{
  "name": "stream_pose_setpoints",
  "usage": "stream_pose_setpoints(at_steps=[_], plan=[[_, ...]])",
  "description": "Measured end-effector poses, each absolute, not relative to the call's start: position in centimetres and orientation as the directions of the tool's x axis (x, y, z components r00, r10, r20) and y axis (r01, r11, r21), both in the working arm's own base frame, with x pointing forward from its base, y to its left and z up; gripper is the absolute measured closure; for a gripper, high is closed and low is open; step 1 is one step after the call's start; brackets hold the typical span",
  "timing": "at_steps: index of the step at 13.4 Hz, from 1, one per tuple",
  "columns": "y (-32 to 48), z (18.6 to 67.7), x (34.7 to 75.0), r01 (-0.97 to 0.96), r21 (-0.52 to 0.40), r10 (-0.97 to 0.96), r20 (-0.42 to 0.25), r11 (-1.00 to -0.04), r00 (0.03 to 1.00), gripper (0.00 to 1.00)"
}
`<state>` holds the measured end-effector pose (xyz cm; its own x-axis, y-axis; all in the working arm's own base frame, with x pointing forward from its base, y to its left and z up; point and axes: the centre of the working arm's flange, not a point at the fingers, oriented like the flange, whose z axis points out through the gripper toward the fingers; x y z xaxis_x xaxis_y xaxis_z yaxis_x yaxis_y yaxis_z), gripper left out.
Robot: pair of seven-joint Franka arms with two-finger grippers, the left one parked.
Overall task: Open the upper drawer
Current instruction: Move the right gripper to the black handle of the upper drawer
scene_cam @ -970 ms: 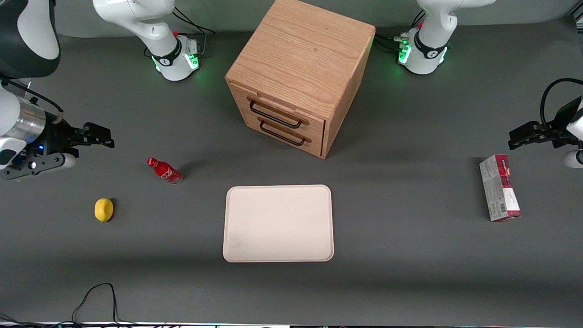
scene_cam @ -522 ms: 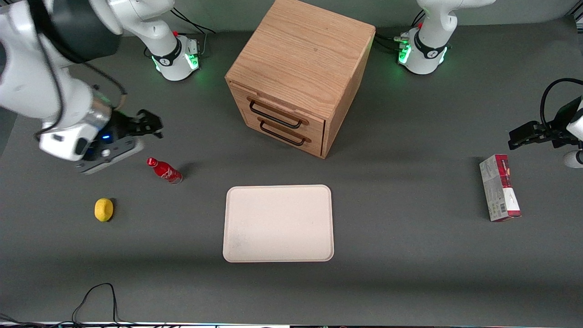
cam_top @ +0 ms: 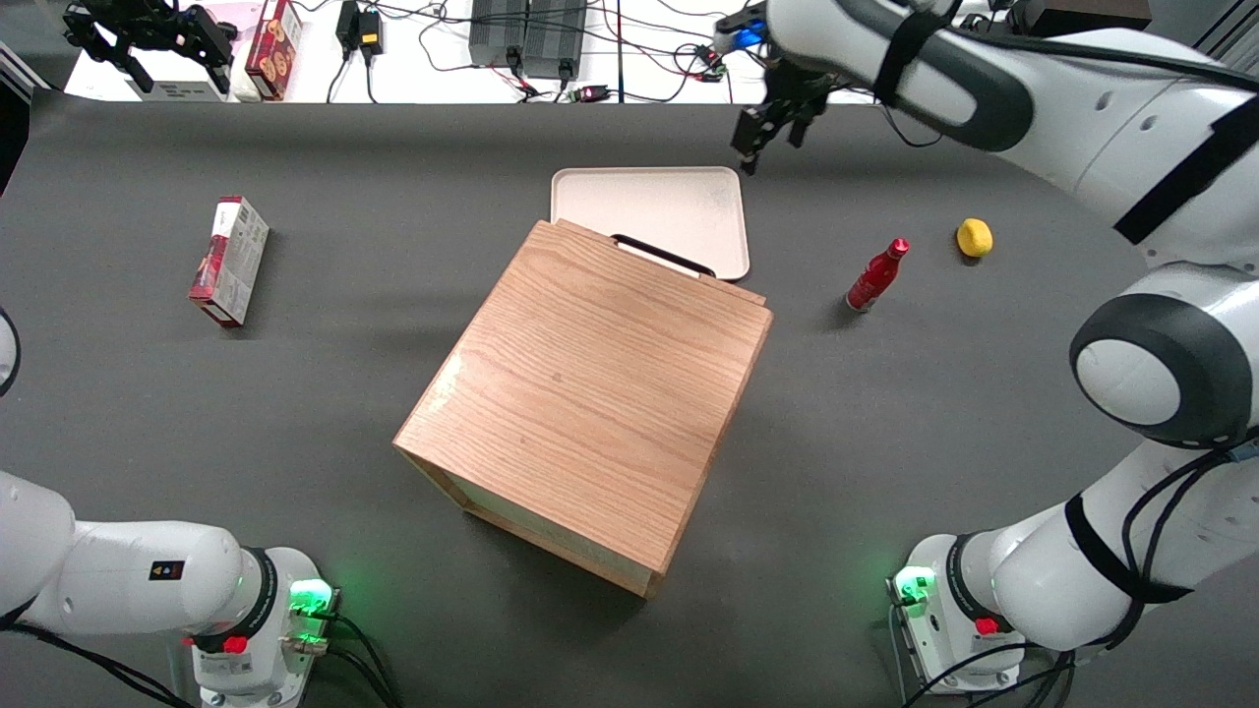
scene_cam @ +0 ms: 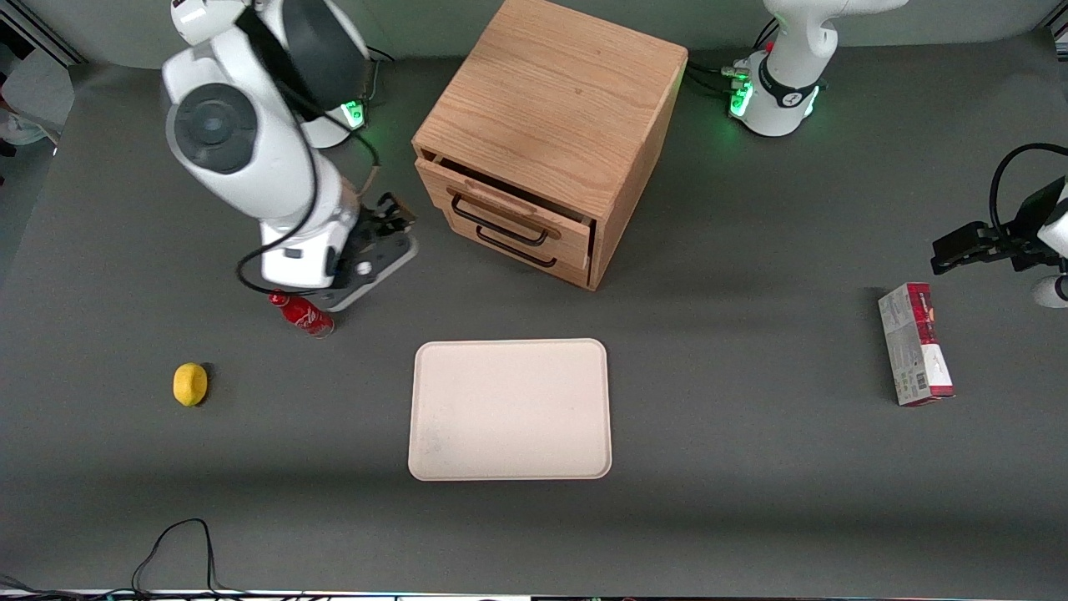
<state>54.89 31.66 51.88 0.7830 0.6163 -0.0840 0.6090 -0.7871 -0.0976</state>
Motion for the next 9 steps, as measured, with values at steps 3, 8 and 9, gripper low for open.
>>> stream_pose_setpoints(at_steps=[3,8,9], plan=[[35.0,50.2,54.8,0.683,-0.119,0.693,-0.077,-0.721,0.717,0.00],[37.5,46.6,55.0,0.774,-0.186,0.794,-0.069,-0.605,0.604,0.00],[37.8,46.2,54.9,0.780,-0.192,0.801,-0.069,-0.595,0.594,0.00]])
